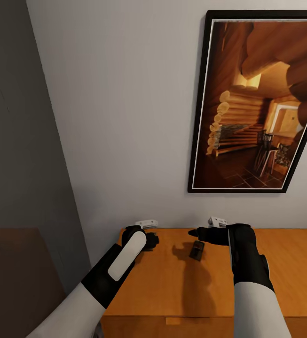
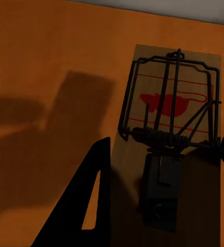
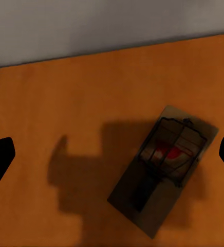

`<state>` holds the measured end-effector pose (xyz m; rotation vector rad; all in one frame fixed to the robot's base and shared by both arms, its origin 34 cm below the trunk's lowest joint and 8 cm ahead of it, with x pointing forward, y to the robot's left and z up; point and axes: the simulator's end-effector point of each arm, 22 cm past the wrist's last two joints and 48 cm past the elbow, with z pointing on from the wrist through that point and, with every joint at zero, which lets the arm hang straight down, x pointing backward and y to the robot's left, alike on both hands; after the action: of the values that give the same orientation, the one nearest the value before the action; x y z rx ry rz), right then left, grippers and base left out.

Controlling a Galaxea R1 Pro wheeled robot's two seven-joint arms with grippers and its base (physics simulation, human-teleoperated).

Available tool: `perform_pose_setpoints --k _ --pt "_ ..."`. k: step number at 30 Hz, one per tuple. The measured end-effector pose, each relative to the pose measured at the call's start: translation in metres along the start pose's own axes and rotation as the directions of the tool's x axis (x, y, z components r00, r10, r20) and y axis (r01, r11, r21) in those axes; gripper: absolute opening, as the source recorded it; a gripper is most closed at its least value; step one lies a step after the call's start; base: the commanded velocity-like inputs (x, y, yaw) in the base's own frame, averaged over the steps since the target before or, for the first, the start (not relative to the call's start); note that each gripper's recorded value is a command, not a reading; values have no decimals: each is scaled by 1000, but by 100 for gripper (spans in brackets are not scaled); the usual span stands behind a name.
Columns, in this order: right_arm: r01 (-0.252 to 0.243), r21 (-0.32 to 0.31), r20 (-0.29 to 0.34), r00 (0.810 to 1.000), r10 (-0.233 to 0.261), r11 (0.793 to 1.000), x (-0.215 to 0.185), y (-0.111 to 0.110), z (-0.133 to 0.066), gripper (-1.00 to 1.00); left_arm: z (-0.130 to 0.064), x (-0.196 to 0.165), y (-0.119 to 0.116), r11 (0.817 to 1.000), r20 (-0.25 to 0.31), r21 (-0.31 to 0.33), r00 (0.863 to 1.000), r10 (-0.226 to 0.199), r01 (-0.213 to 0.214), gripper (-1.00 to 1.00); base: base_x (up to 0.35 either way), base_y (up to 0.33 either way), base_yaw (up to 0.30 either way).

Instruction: Take the four mousetraps from the cabinet in the bathroom and place them on the bathroom floor. Make sure all four end up on the same floor surface, and ensure that at least two of them are either under or directly next to the same bathroom sink.

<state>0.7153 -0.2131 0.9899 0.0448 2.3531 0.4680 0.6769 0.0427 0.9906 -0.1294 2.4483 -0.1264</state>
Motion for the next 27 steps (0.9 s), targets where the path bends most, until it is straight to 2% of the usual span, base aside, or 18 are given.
perform_pose_setpoints --k 5,14,27 --pt "0 -3 1 1000 0 1000 0 1 0 100 0 0 0 1000 0 0 1000 0 0 -100 0 0 -24" --pt "-1 -7 7 1000 1 1000 -2 2 -2 100 -2 -1 0 1000 4 1 1000 0 0 -100 0 0 -236" --pt "-2 -9 9 1000 2 1000 -3 2 -3 100 -2 -2 0 1000 6 -1 1000 0 0 -100 0 0 -104"
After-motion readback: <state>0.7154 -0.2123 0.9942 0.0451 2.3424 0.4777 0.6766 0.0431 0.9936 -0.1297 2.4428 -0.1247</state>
